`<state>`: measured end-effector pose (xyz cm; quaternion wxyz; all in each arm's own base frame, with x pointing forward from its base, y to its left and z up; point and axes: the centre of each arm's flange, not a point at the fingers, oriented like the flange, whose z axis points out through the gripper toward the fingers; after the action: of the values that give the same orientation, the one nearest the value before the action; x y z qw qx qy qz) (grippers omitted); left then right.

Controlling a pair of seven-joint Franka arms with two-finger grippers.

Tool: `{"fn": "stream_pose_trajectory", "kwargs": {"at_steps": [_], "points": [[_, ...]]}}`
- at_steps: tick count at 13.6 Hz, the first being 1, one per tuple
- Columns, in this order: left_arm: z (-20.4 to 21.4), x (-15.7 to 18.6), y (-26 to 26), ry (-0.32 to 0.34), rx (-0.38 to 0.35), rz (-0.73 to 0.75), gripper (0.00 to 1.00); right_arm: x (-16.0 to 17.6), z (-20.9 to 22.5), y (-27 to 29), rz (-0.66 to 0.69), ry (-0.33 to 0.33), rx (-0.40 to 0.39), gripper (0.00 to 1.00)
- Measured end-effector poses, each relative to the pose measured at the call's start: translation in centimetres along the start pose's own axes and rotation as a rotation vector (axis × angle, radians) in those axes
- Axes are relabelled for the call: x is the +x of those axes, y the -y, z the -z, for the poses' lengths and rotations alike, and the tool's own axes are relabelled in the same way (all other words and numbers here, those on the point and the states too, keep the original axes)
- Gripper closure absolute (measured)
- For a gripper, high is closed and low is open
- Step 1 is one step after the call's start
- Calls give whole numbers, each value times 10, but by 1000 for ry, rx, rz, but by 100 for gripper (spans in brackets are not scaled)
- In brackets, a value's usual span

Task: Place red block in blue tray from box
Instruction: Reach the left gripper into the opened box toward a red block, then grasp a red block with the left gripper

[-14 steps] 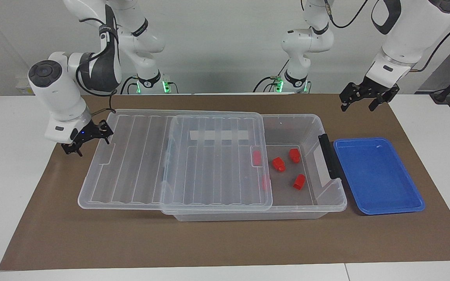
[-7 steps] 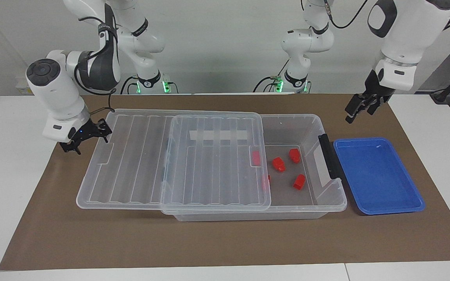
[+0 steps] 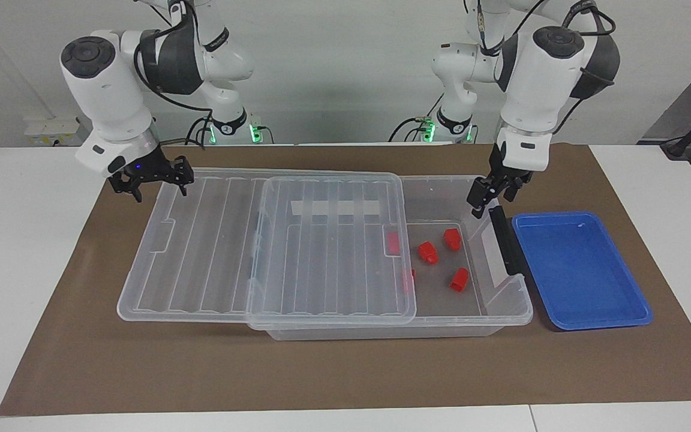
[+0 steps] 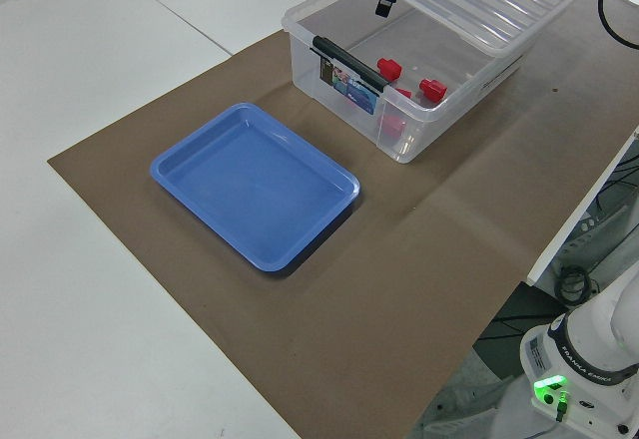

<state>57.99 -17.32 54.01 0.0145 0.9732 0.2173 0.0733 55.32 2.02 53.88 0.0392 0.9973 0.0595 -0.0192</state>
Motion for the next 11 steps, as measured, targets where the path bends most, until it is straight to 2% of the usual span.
{"fn": "stream_pose_trajectory", "kwargs": {"at_steps": [3,6,9,11], "points": [[-57,-13,-8,-7,-5,13,0,1,23,28,-122,-47,7,2],[-81,-23,-9,-10,-1,18,0,4,52,34,-174,-101,18,2],[-94,-26,-7,-11,-3,21,0,0,79,33,-245,-109,44,2],[-120,-34,-12,-3,2,30,0,-4,97,31,-273,-102,47,2]]}}
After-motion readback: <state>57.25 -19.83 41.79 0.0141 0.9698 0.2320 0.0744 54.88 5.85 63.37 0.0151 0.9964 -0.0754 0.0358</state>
